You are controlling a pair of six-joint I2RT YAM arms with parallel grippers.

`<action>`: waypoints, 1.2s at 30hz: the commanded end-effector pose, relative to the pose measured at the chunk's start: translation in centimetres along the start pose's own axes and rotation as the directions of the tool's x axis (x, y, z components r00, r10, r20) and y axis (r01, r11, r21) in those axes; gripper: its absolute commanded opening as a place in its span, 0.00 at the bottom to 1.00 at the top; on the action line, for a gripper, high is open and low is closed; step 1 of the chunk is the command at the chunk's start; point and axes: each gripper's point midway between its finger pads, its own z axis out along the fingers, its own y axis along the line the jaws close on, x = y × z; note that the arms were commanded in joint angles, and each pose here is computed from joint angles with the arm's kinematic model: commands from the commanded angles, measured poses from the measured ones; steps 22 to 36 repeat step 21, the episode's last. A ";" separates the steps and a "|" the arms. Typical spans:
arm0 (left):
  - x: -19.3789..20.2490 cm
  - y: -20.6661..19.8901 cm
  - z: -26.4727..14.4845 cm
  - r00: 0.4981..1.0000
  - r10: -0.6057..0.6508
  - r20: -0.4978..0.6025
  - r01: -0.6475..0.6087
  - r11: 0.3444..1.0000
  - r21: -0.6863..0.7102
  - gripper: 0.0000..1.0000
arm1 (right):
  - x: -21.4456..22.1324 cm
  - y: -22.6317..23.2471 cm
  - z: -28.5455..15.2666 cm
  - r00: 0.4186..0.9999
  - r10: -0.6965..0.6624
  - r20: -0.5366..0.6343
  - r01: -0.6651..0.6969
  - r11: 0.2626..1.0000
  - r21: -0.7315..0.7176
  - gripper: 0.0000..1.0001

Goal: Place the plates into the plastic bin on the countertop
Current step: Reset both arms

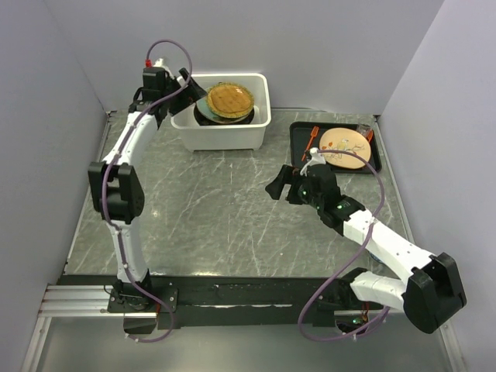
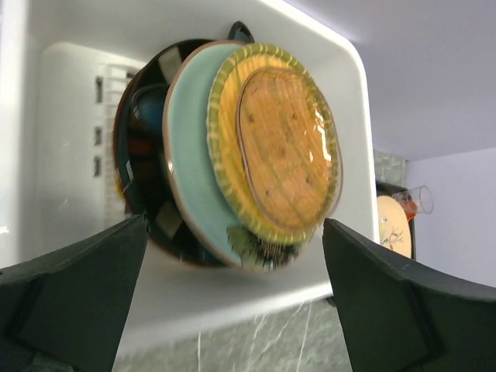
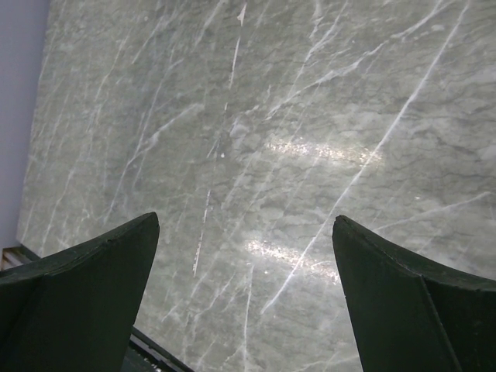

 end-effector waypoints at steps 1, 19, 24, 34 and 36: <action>-2.1 -2.4 -5.4 0.994 0.077 0.073 -0.079 0.997 0.016 0.99 | -2.0 -0.1 -0.9 0.997 -0.030 0.067 0.028 0.999 0.027 1.00; 3.0 -2.8 -14.9 0.974 0.212 0.080 -0.211 0.977 -0.020 0.99 | -5.0 -1.3 -2.5 0.983 -0.111 0.150 0.088 0.985 0.149 1.00; 3.0 -2.6 -15.4 0.970 0.227 0.083 -0.225 0.974 -0.032 1.00 | -5.4 -1.3 -2.6 0.981 -0.108 0.163 0.083 0.984 0.158 1.00; 3.0 -2.6 -15.4 0.970 0.227 0.083 -0.225 0.974 -0.032 1.00 | -5.4 -1.3 -2.6 0.981 -0.108 0.163 0.083 0.984 0.158 1.00; 3.0 -2.6 -15.4 0.970 0.227 0.083 -0.225 0.974 -0.032 1.00 | -5.4 -1.3 -2.6 0.981 -0.108 0.163 0.083 0.984 0.158 1.00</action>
